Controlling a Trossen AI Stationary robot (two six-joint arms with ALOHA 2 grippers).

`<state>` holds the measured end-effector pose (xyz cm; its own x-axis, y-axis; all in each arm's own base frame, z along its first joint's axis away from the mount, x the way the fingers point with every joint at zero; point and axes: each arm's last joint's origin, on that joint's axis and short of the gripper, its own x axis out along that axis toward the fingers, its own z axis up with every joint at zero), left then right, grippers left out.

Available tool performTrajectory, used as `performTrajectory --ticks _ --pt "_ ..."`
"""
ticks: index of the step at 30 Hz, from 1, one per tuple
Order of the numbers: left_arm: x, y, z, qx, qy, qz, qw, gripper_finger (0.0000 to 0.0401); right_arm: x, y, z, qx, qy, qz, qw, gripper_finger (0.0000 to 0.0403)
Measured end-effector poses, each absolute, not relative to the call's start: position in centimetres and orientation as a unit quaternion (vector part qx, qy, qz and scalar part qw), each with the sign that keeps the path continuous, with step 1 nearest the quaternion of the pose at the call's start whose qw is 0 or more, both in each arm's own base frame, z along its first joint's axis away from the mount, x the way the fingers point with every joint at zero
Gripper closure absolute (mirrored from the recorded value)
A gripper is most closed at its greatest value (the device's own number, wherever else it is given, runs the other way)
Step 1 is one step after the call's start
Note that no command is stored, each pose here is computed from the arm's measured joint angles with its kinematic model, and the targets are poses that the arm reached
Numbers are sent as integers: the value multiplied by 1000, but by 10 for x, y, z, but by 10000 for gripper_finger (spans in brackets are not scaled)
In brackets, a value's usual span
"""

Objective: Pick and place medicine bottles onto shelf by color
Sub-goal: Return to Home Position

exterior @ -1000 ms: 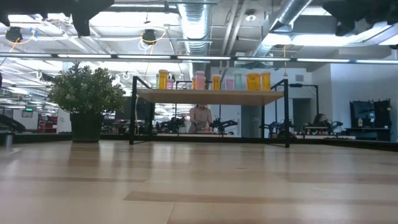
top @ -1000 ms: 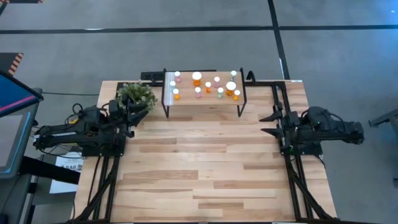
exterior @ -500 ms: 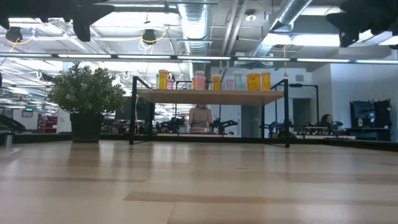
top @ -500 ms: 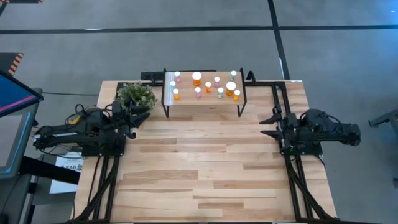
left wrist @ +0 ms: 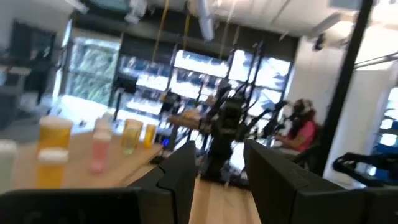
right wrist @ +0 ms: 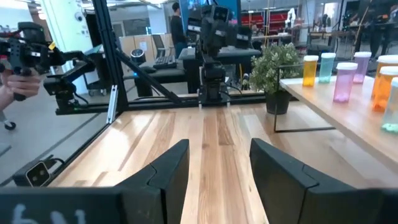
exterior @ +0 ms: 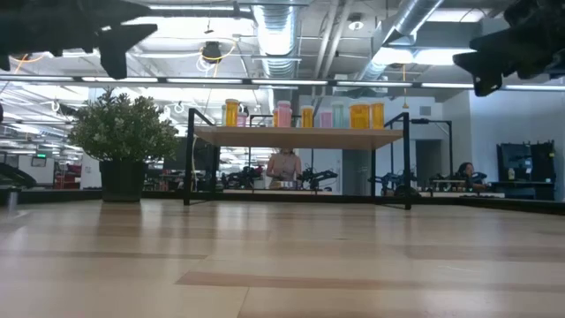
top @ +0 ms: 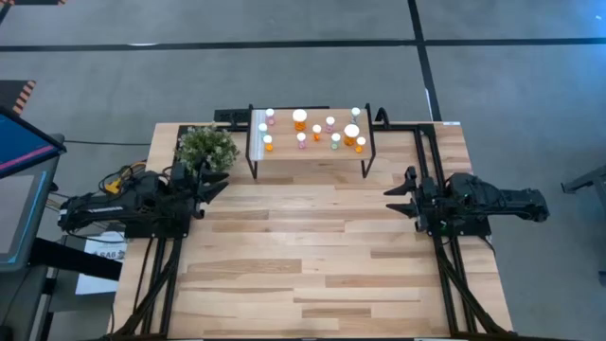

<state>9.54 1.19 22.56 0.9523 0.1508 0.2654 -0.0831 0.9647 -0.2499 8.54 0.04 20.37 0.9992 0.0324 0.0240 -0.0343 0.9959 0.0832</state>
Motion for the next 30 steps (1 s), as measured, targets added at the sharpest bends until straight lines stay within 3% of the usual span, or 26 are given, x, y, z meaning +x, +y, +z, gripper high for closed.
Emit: performTrajectory --ticks 5,12,18,22,26,30 --pt "81 10 229 -83 -173 56 980 278 86 0 202 53 -4 17 998 212" --pt "86 10 218 -84 -126 60 987 278 86 0 197 54 19 3 998 212" --pt "94 11 186 -95 -82 62 990 279 90 -2 180 66 42 -24 997 212" --pt "96 11 177 -99 -62 63 991 302 93 -3 173 70 40 -34 996 218" --pt "96 10 177 -94 -60 36 993 359 93 -3 175 54 26 -28 998 260" --pt "96 9 176 -88 -52 20 995 394 94 -3 173 37 20 -27 999 341"
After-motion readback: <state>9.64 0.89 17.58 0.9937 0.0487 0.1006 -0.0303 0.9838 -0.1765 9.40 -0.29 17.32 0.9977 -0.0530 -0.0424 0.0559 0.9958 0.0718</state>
